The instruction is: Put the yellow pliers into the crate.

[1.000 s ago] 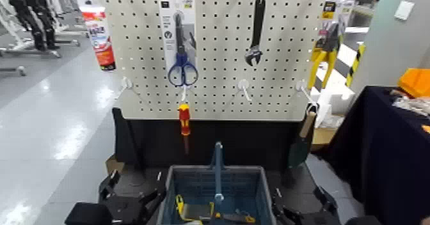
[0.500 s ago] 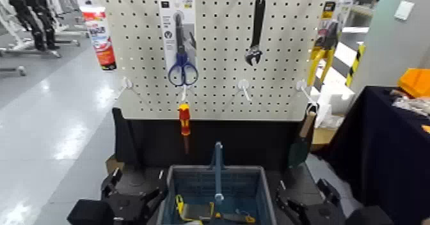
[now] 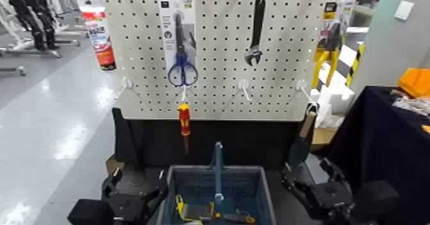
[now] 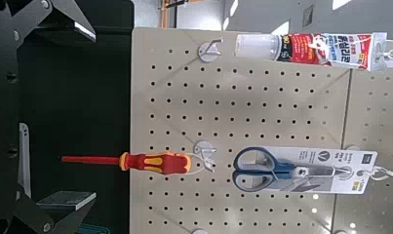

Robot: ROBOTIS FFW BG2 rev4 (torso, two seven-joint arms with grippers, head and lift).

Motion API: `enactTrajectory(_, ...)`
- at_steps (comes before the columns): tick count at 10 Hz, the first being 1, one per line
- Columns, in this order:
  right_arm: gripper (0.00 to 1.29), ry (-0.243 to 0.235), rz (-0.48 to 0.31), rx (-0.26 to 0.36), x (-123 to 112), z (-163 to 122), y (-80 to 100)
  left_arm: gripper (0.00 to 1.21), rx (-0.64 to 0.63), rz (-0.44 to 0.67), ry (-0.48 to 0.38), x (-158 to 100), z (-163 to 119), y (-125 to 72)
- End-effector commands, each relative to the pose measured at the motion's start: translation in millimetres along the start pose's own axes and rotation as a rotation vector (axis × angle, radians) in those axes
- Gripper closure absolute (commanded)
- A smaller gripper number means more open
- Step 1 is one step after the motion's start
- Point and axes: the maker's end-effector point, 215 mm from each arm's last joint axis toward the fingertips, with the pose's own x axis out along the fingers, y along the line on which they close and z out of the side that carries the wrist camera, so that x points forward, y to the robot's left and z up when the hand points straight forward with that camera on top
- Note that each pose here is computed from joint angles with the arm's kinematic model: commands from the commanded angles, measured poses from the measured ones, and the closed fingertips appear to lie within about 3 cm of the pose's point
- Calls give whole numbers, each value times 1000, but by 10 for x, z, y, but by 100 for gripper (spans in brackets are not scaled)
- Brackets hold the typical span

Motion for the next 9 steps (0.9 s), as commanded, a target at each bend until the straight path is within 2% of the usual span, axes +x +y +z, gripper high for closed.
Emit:
enactTrajectory(1, 15, -45, 6, -33, 171, 245, -127, 16, -3, -7, 0, 13, 4, -17)
enactTrajectory(9, 17, -127, 113, -158, 675, 1151, -629, 16, -10, -28, -2, 60, 28, -69)
